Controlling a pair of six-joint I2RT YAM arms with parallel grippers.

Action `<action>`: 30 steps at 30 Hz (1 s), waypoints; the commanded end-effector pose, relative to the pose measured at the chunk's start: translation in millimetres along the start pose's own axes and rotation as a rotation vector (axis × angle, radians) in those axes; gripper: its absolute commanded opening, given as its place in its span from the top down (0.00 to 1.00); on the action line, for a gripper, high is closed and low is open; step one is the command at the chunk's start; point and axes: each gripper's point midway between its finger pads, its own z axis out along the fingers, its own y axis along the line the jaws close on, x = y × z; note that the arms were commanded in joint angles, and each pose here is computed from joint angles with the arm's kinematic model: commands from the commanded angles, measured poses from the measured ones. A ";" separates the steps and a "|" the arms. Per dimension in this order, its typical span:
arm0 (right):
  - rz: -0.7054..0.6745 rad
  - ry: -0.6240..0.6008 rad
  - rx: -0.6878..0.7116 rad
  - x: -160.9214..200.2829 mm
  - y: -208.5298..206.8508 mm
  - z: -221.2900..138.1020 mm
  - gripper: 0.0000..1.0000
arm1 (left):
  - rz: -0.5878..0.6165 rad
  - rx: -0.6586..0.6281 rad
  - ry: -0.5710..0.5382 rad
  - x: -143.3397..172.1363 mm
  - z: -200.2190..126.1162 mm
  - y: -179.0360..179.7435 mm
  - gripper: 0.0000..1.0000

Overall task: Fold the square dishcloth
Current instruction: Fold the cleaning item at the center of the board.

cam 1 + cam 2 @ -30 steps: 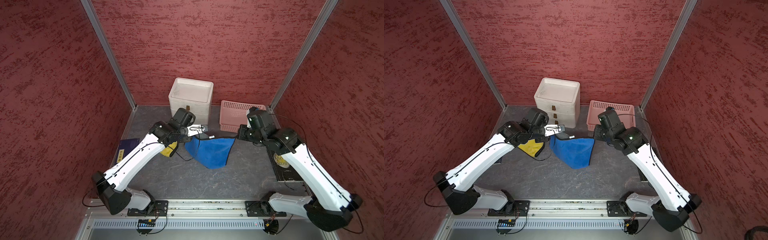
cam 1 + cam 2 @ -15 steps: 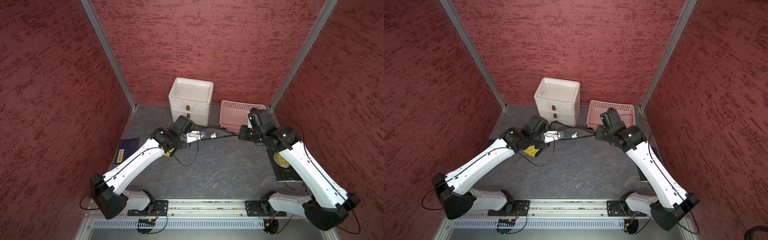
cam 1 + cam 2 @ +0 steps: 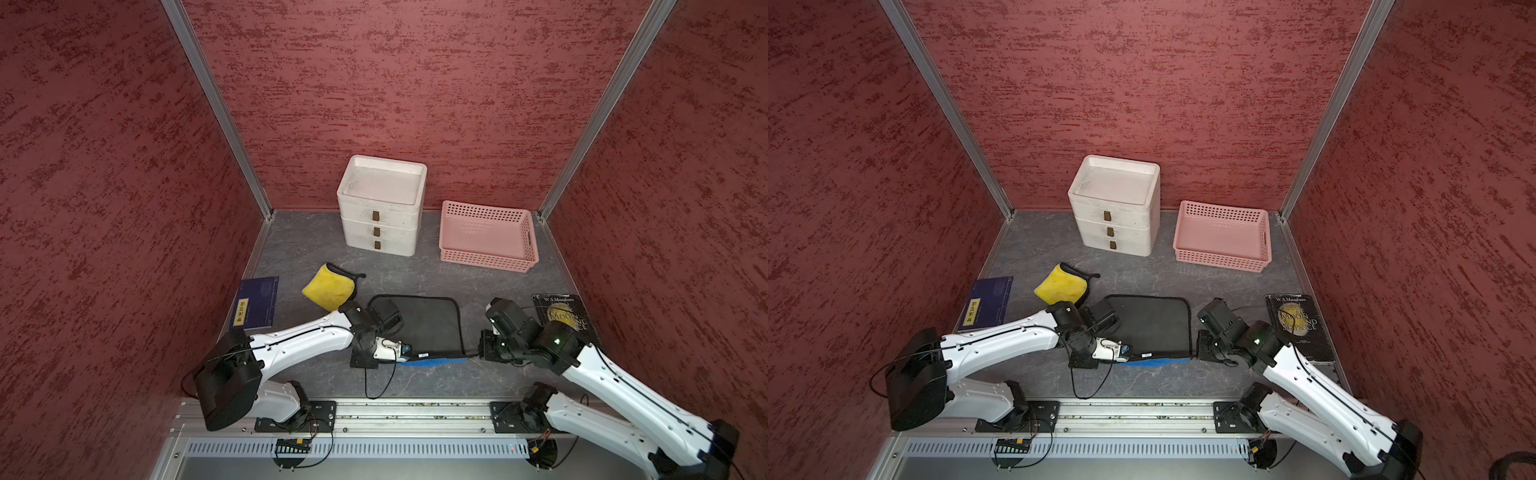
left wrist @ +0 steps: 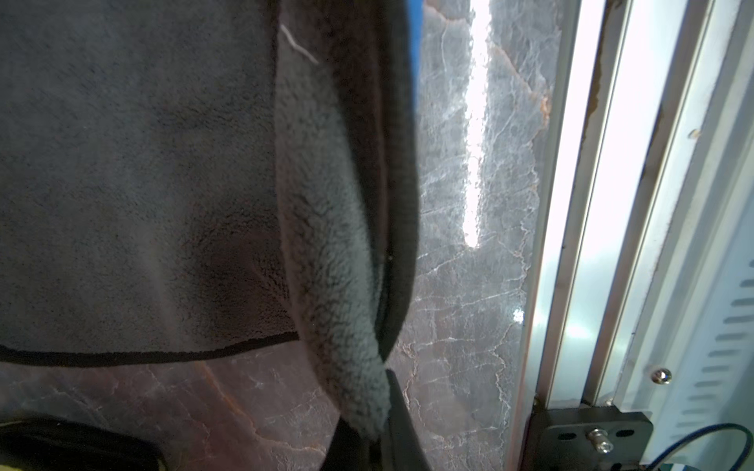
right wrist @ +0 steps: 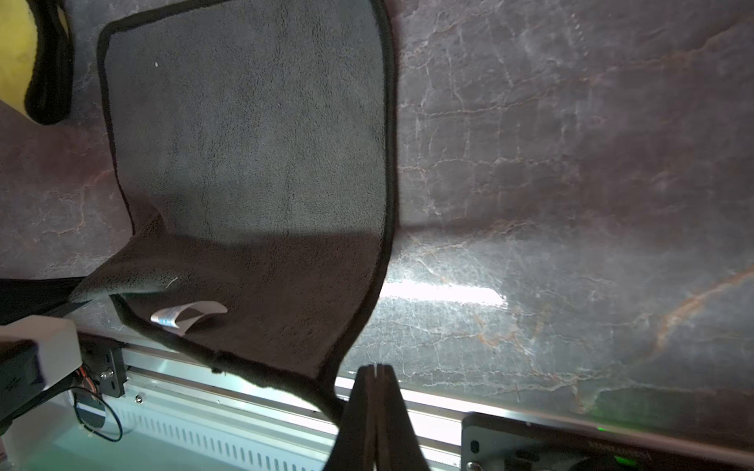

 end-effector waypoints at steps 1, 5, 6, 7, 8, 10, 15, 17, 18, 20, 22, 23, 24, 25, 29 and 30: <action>-0.019 0.018 -0.022 -11.6 20.7 20.3 1.00 | -0.032 -0.011 -0.062 -14.6 -2.7 11.3 1.00; -0.060 0.019 0.053 -31.5 27.8 42.2 1.00 | -0.111 -0.064 -0.079 -15.3 -3.0 45.1 1.00; -0.060 0.009 0.070 -38.3 27.5 43.4 1.00 | -0.138 -0.070 -0.083 -14.7 -6.0 55.6 1.00; -0.060 -0.002 0.072 -44.4 28.3 43.4 1.00 | -0.165 -0.070 -0.079 -12.3 -6.3 64.4 1.00; -0.058 -0.012 0.068 -50.0 29.8 42.8 1.00 | -0.182 -0.069 -0.075 -9.6 -7.1 71.7 1.00; -0.046 -0.032 0.070 -62.0 28.7 41.2 1.00 | -0.193 -0.063 -0.063 -4.1 -5.2 79.8 1.00; -0.032 -0.041 0.096 -82.1 22.9 45.6 1.00 | -0.176 -0.033 -0.038 4.6 1.3 85.7 0.98; -0.025 -0.046 0.110 -90.0 19.3 48.2 1.00 | -0.173 -0.029 -0.031 6.9 1.4 91.1 0.96; -0.022 -0.045 0.121 -92.8 16.5 49.7 1.00 | -0.173 -0.044 -0.026 8.1 0.4 97.1 0.96; -0.011 -0.056 0.127 -100.6 12.2 49.8 1.00 | -0.174 -0.075 -0.019 9.5 -0.3 111.1 0.93; 0.000 -0.067 0.123 -109.1 10.4 49.6 1.00 | -0.173 -0.155 -0.014 9.5 -0.8 134.7 0.78; 0.003 -0.066 0.123 -111.6 9.9 50.8 1.00 | -0.173 -0.185 -0.010 10.6 -1.0 143.4 0.74; 0.004 -0.067 0.122 -114.3 10.2 51.4 1.00 | -0.168 -0.199 -0.009 12.0 -2.8 147.7 0.69; 0.005 -0.068 0.123 -116.7 10.2 52.5 1.00 | -0.160 -0.196 -0.016 12.3 -4.7 147.5 0.62; 0.009 -0.059 0.136 -122.9 8.0 60.2 1.00 | -0.086 -0.118 -0.104 4.8 -13.1 115.9 0.42; 0.010 -0.060 0.138 -124.9 7.3 61.9 1.00 | -0.056 -0.111 -0.130 1.2 -13.8 108.8 0.40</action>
